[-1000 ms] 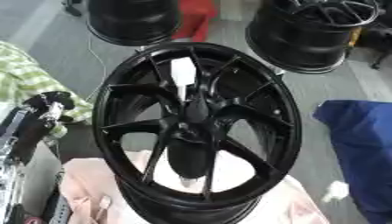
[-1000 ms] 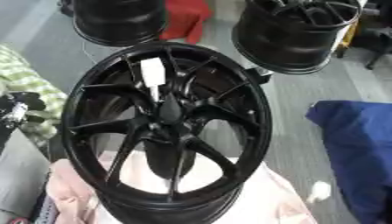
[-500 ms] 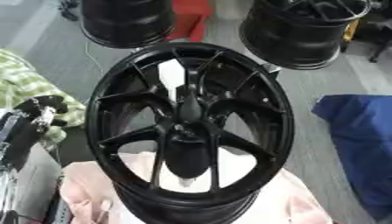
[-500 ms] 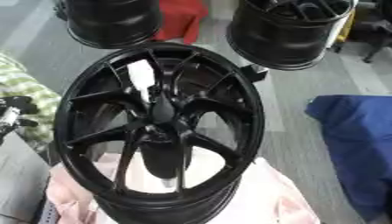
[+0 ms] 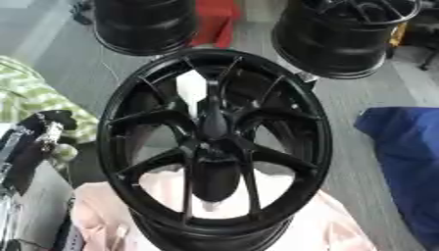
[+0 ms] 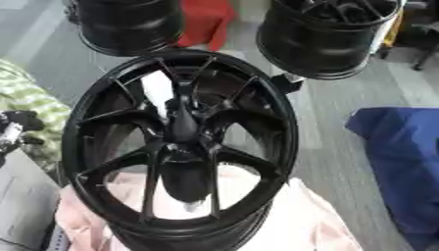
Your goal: Pull the pin out of the wheel hub.
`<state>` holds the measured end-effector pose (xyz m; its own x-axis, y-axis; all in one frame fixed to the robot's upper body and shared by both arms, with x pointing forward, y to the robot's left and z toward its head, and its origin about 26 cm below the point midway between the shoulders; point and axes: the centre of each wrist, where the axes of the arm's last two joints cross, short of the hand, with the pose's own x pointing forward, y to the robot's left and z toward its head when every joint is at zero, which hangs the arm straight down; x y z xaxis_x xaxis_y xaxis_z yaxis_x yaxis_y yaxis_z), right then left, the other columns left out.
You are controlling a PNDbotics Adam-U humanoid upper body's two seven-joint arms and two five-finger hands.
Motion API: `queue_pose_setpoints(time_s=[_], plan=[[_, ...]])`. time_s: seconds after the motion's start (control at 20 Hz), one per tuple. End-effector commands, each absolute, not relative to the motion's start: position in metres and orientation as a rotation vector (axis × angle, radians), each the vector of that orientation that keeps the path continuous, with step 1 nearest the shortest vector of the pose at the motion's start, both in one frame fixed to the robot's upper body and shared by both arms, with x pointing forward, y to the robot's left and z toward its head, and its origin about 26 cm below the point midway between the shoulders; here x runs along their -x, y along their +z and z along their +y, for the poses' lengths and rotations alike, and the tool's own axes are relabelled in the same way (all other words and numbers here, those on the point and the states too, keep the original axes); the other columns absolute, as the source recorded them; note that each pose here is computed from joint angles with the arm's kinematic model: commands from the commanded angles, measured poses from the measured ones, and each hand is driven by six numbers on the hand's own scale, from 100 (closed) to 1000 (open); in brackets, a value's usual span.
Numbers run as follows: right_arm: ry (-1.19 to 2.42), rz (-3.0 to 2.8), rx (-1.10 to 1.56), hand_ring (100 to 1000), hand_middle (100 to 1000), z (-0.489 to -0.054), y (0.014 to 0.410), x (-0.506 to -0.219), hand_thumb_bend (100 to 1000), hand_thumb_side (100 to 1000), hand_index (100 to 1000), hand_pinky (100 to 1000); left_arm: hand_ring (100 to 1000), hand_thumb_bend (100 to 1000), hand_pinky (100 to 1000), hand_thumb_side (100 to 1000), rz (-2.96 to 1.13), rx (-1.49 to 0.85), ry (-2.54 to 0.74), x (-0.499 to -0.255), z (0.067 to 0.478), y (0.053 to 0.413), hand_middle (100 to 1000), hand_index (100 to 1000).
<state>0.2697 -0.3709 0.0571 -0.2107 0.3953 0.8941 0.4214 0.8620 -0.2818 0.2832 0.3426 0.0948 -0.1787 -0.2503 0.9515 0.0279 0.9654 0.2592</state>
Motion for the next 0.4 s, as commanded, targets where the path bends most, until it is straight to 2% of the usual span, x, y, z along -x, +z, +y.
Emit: queue_pose_setpoints(time_s=[0.05,0.4], plan=[[-0.081,-1.869,0.562,600,732,-0.36,0.052,-0.276,542,469,833,536,738,117,649,536,-1.763,-0.167,-0.266,-0.285,0.341,0.102,623,729],[-0.183,-1.887,0.498,594,724,-0.337,0.038,-0.284,541,460,833,534,739,114,648,537,-1.762,-0.157,-0.266,-0.286,0.339,0.102,623,729]])
